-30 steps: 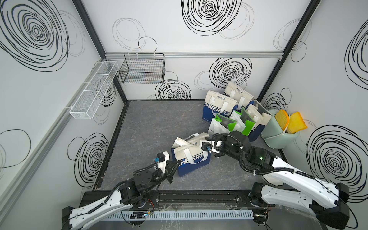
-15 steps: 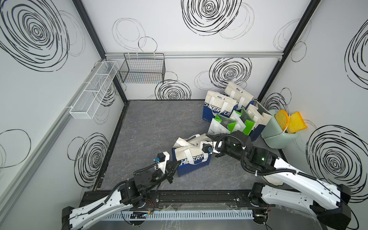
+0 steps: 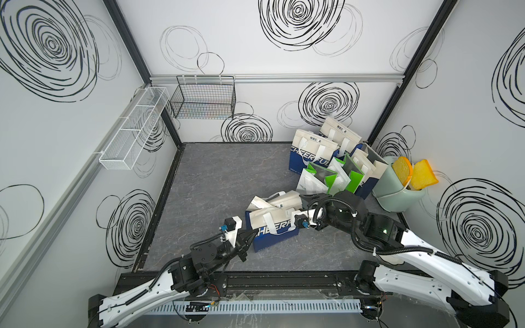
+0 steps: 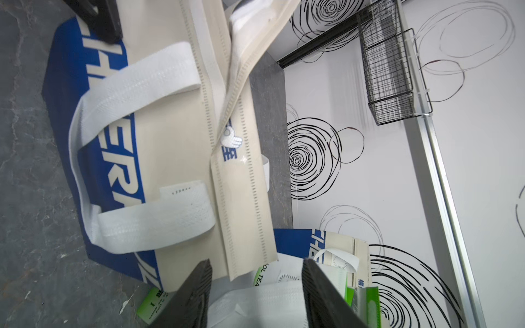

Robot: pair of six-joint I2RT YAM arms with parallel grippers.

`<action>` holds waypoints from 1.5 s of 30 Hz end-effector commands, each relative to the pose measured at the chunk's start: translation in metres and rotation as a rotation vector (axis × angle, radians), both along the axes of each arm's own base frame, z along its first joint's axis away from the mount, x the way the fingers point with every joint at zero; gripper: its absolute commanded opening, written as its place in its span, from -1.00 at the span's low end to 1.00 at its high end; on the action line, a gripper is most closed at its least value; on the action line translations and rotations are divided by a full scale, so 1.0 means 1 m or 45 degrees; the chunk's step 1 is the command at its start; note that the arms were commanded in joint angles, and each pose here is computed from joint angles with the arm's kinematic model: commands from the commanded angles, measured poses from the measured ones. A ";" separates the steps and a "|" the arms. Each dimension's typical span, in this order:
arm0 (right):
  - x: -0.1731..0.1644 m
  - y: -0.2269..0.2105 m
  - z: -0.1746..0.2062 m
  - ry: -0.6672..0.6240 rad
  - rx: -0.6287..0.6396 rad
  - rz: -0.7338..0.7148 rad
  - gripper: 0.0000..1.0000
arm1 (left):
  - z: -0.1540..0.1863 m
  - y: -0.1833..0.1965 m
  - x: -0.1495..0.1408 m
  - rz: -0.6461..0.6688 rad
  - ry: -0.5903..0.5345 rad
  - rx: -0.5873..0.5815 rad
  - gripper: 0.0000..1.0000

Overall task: Open the takeout bag
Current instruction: Open the takeout bag at the center of the board.

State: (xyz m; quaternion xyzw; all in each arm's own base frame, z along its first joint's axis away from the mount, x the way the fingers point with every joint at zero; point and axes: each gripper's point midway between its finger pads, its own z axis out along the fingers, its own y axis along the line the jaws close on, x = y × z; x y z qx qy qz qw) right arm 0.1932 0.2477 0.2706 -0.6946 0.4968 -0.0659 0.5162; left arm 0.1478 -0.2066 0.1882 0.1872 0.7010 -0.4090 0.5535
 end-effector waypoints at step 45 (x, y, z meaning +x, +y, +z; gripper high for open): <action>0.031 0.035 0.029 -0.092 0.185 -0.129 -1.00 | 0.008 0.000 -0.001 -0.007 -0.006 -0.042 -1.00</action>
